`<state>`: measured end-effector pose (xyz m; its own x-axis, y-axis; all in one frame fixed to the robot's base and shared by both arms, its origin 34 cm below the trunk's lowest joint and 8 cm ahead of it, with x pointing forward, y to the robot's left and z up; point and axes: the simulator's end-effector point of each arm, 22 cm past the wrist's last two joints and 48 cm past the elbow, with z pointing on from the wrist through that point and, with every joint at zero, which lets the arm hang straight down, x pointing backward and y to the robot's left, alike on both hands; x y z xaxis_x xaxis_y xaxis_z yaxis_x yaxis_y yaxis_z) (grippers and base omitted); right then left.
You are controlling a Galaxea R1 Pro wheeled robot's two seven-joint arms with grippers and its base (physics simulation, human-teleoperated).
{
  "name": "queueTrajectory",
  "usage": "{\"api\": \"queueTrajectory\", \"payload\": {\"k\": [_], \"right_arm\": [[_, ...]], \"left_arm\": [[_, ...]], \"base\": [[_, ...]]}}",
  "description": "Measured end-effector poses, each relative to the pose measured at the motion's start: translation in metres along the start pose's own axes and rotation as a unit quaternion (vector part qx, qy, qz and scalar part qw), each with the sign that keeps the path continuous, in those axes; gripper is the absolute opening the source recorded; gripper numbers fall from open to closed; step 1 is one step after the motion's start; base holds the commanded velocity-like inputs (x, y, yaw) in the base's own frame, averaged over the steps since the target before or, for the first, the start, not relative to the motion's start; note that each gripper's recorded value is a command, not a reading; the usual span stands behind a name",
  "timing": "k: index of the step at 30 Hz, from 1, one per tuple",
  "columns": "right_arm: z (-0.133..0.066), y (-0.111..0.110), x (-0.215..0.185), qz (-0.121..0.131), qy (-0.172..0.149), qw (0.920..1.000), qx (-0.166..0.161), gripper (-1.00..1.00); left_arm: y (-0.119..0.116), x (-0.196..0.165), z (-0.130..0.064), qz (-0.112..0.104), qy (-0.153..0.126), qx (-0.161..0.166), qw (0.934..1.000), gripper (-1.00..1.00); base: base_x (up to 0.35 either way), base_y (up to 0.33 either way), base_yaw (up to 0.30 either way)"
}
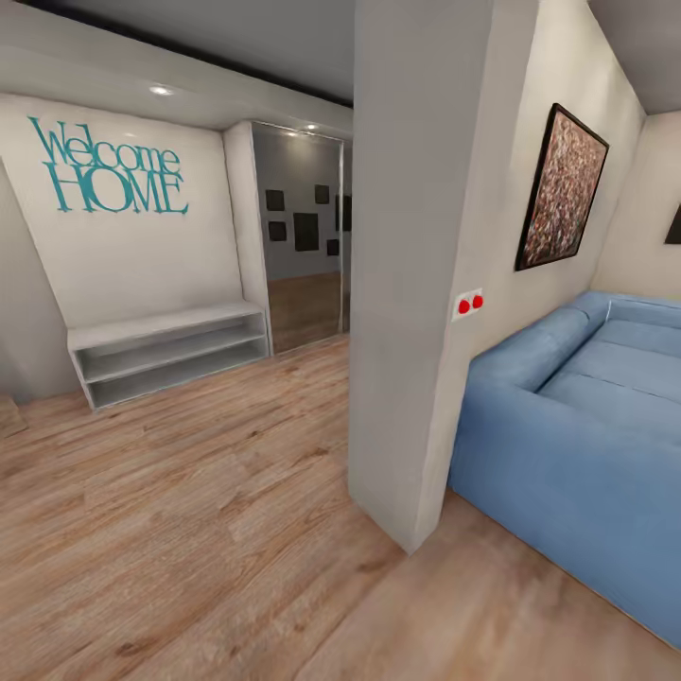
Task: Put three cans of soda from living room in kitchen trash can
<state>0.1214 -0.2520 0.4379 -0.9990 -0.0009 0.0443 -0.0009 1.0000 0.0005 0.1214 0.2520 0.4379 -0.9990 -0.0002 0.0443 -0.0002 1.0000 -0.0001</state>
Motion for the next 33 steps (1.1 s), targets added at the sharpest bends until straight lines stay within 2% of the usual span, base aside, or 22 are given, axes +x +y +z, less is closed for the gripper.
{"api": "queueTrajectory", "payload": {"k": [5,25,30,33], "right_arm": [[0.000,-0.001,-0.014,-0.009,-0.020,0.9997,-0.005,1.00],[0.000,-0.001,-0.014,-0.009,-0.019,0.9998,-0.005,1.00],[-0.002,-0.009,-0.052,-0.025,-0.058,0.9980,-0.008,1.00],[-0.004,-0.009,-0.071,-0.035,-0.078,0.9962,-0.014,1.00]], "left_arm": [[0.011,-0.014,0.000,-0.001,-0.021,-0.006,0.9998,1.00],[0.010,-0.013,0.000,0.000,-0.020,-0.006,0.9998,1.00],[0.022,-0.051,-0.003,0.002,-0.059,-0.013,0.9981,1.00],[0.024,-0.055,-0.003,0.002,-0.061,-0.014,0.9980,1.00]], "base": [[0.000,0.000,0.000],[0.000,0.000,0.000],[0.000,0.000,0.000],[0.000,0.000,0.000]]}}
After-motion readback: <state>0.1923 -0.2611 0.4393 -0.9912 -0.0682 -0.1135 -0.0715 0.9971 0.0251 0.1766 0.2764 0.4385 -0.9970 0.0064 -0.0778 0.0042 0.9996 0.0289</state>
